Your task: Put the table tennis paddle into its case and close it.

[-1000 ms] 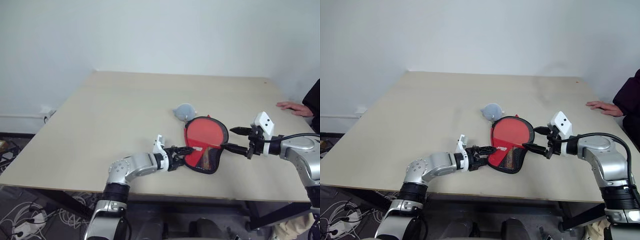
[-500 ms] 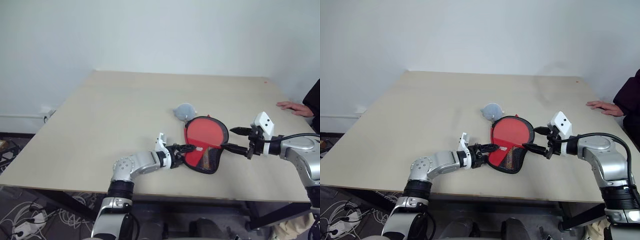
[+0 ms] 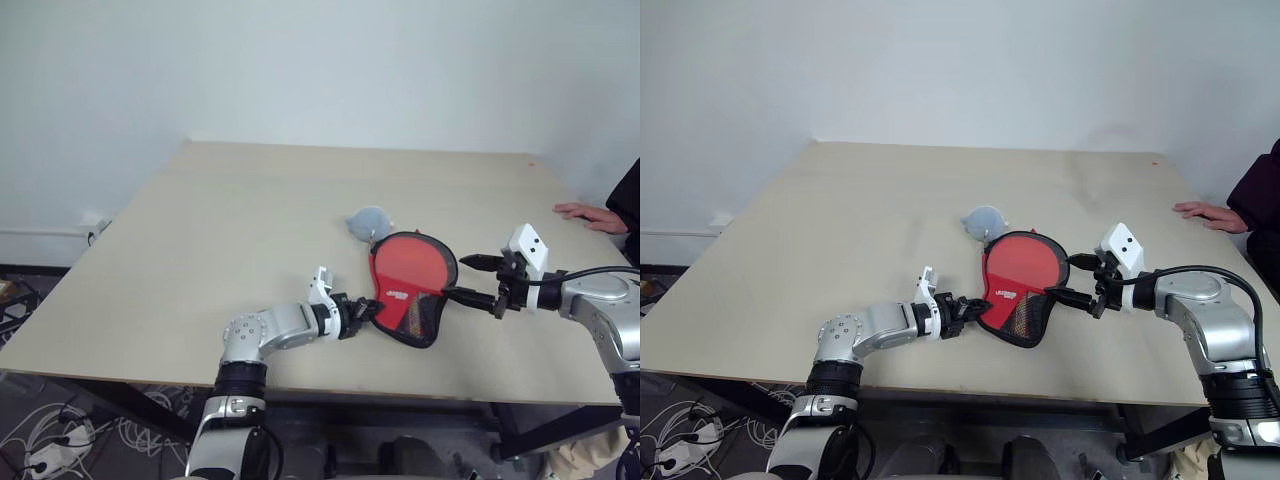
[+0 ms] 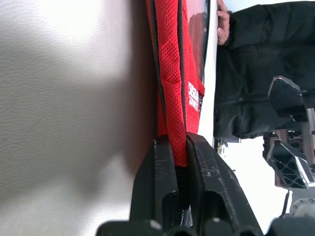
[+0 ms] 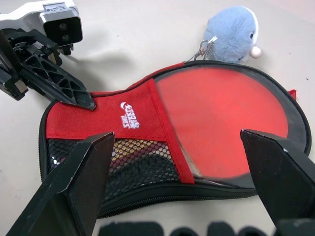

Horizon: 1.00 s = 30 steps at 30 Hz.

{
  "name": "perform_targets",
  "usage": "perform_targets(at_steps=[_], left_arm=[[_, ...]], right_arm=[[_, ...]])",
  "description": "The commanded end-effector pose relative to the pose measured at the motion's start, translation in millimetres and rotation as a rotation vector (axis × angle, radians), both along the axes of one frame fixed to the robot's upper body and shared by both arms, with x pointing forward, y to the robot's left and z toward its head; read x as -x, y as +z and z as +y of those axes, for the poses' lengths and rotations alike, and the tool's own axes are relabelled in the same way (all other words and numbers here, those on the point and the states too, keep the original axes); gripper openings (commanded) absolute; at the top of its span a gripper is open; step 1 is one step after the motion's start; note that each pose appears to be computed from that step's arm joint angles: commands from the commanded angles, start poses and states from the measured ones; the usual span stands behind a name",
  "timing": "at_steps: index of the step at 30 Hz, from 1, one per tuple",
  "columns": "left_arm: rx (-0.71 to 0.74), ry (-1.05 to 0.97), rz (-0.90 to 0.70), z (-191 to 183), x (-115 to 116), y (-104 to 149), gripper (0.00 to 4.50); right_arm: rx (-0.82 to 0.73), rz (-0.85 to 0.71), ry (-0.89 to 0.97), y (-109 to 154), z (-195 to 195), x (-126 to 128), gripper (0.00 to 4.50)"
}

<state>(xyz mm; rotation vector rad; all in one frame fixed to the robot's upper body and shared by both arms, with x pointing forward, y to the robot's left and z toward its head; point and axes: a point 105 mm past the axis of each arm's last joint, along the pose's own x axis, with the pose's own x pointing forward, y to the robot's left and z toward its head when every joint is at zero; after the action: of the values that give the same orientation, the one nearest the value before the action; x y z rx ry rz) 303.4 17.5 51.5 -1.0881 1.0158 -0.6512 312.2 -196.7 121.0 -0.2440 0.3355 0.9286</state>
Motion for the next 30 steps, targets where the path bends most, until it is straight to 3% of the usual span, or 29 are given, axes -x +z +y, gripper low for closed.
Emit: perform_targets(at_steps=[1,11,30], left_arm=[[-0.004,-0.015,-0.04,0,1,8,0.06],[-0.035,-0.025,-0.049,5,10,5,0.06],[-0.091,0.06,-0.025,56,58,17,0.06]], right_arm=[[-0.008,-0.058,0.011,15,2,-5,4.42],[-0.008,-0.06,0.019,16,4,-6,4.42],[-0.008,-0.059,0.027,16,6,-8,4.42]])
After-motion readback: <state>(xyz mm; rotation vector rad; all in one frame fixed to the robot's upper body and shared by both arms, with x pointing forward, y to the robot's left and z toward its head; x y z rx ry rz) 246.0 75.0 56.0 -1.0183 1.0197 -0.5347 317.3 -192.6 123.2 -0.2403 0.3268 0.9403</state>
